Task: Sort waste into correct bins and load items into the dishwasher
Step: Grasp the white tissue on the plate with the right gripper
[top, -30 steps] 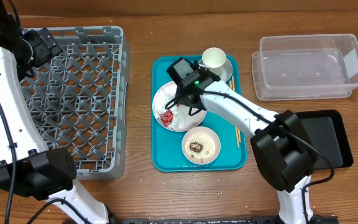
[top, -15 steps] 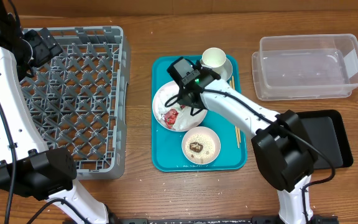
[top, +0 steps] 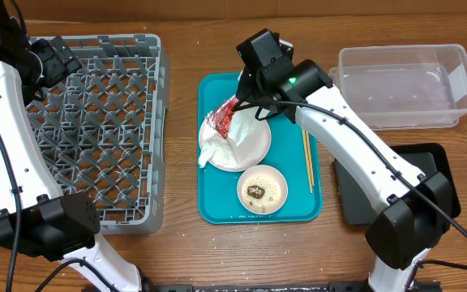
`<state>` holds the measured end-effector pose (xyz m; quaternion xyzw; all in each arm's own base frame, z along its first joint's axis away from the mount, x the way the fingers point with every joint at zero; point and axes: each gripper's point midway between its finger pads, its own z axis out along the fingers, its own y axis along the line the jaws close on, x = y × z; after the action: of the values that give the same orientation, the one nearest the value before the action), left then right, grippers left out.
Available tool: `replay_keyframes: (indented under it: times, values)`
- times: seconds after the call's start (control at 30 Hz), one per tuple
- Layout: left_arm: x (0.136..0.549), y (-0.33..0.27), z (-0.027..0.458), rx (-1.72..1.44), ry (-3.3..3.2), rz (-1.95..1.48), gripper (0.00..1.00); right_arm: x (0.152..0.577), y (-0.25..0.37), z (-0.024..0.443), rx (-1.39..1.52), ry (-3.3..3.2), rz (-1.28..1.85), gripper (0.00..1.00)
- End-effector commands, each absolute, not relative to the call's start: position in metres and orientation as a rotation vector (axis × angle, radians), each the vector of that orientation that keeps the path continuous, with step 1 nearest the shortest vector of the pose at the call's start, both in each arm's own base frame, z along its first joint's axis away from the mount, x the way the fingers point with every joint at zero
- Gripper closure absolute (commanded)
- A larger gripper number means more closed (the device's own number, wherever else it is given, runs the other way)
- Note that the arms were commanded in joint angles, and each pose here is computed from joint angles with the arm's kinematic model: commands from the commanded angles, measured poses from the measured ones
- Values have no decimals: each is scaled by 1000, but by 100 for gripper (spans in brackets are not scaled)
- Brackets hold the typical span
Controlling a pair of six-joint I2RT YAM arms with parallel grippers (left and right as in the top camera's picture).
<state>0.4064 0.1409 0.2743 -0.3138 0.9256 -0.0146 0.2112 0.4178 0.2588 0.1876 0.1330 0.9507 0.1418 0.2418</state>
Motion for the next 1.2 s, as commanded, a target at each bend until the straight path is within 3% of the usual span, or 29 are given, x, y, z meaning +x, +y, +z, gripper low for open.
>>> replay_keyframes:
  times: [0.0,0.3,0.37,0.43,0.47,0.77,0.87,0.97,1.17]
  values:
    - [409,139,279,-870,2554,-51,0,408,267,172,325,2651,400,96]
    - [409,139,279,-870,2554,-50,0,396,270,84,314,2787,334,96]
    - [409,139,279,-871,2554,-50,0,392,278,74,304,2824,372,89]
    - [409,139,279,-871,2554,-51,0,391,284,72,286,2840,417,76]
    - [409,139,279,-871,2554,-50,0,391,284,72,286,2838,417,75]
    - [409,139,279,-871,2554,-50,0,396,278,110,270,2825,428,81]
    - [409,139,279,-870,2554,-50,0,393,269,114,292,2851,401,60]
    - [409,139,279,-870,2554,-50,0,379,260,102,302,2915,339,50]
    - [409,139,279,-871,2554,-50,0,363,279,60,230,2949,347,44]
